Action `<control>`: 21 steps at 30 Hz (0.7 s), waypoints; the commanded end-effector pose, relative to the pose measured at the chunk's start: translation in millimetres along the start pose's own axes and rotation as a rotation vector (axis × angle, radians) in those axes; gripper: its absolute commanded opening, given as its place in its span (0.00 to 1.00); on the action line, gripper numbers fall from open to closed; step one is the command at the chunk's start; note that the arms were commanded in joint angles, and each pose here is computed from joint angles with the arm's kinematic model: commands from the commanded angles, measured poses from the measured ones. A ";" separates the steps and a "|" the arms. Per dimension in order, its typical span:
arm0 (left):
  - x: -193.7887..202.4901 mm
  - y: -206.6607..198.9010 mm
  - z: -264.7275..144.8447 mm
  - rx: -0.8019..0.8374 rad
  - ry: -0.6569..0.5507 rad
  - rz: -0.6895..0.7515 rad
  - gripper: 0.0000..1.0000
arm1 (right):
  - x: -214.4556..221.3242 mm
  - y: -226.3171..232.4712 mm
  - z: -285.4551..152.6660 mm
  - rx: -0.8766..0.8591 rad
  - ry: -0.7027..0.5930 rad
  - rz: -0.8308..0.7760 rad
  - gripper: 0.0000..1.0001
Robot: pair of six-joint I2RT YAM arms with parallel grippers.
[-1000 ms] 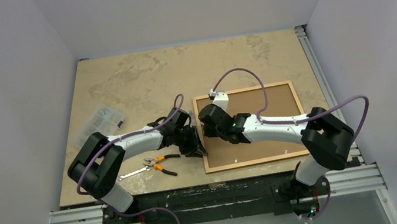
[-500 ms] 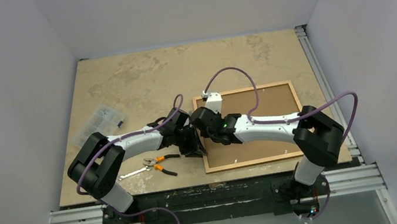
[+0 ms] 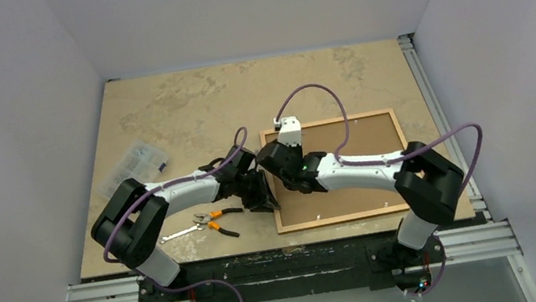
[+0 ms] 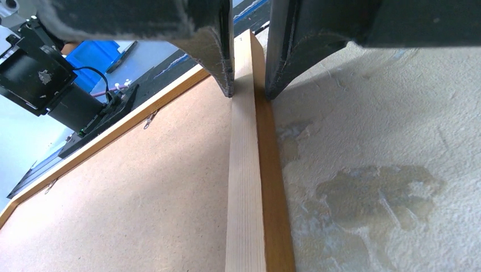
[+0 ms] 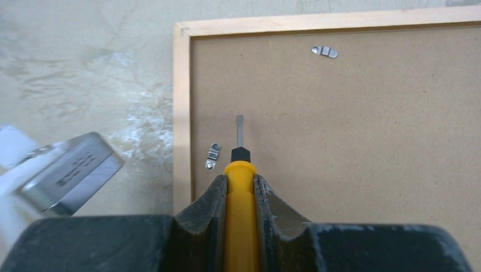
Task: Take the photo out of the frame
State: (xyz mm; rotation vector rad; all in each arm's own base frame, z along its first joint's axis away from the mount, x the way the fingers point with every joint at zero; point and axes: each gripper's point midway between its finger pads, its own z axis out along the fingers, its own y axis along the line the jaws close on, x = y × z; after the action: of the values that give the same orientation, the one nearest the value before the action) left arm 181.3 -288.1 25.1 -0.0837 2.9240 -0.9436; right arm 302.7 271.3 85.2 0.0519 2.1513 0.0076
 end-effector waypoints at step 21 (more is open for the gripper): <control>9.2 41.2 7.8 -0.155 0.000 -0.018 0.00 | 4.3 37.4 -4.8 -0.206 0.250 0.033 0.00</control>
State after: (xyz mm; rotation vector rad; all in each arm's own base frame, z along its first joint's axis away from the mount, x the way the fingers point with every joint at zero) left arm 181.8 -287.9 25.4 -0.0845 2.9212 -0.9408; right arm 294.5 300.8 81.0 -0.0403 2.3726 0.2338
